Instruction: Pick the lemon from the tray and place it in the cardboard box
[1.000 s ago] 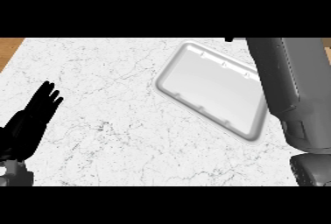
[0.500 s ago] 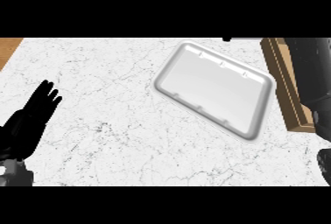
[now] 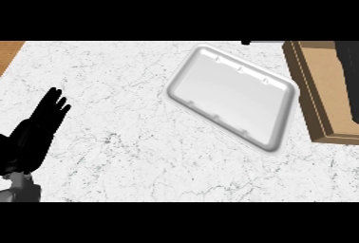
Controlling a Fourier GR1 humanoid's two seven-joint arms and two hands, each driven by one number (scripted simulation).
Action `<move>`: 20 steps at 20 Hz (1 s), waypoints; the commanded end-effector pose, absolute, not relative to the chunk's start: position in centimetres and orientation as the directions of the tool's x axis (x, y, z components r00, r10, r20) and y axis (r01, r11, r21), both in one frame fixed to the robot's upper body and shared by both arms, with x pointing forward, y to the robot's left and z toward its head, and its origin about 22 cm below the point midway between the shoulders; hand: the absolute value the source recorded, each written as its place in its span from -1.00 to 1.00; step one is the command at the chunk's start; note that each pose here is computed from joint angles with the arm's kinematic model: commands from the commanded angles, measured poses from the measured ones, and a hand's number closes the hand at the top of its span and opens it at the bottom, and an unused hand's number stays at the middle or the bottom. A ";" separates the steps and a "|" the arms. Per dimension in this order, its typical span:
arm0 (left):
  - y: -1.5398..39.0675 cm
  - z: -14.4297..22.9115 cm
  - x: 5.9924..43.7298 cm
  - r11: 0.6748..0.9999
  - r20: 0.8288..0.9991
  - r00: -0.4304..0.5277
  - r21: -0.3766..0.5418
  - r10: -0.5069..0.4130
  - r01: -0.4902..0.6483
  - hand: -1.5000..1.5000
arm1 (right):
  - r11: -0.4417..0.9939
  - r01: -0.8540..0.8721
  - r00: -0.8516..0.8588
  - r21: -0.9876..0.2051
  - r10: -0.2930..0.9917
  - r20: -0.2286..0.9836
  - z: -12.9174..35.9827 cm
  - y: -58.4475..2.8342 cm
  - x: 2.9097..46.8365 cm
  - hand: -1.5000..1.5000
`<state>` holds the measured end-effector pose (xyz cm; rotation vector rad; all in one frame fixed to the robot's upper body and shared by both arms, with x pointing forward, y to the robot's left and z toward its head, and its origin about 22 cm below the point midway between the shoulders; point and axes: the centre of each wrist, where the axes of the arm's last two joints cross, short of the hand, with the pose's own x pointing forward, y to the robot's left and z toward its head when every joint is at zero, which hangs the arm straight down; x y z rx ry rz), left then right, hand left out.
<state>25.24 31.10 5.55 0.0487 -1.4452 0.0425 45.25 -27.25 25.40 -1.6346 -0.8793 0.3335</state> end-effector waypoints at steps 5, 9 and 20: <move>31.2 5.6 26.5 0.998 0.993 0.114 0.030 -0.024 -0.056 0.00 | 0.039 0.348 0.671 -0.937 0.688 0.277 20.4 -30.9 45.3 1.00; 30.3 4.8 26.2 0.999 0.992 0.122 0.021 -0.015 -0.048 0.00 | 0.159 0.279 0.693 -0.947 0.649 0.313 17.1 -33.5 44.5 1.00; 32.7 6.7 25.3 0.998 0.991 0.132 -0.004 0.012 -0.061 0.00 | 0.302 0.312 0.664 -0.901 0.609 0.434 13.0 -35.9 43.2 -1.00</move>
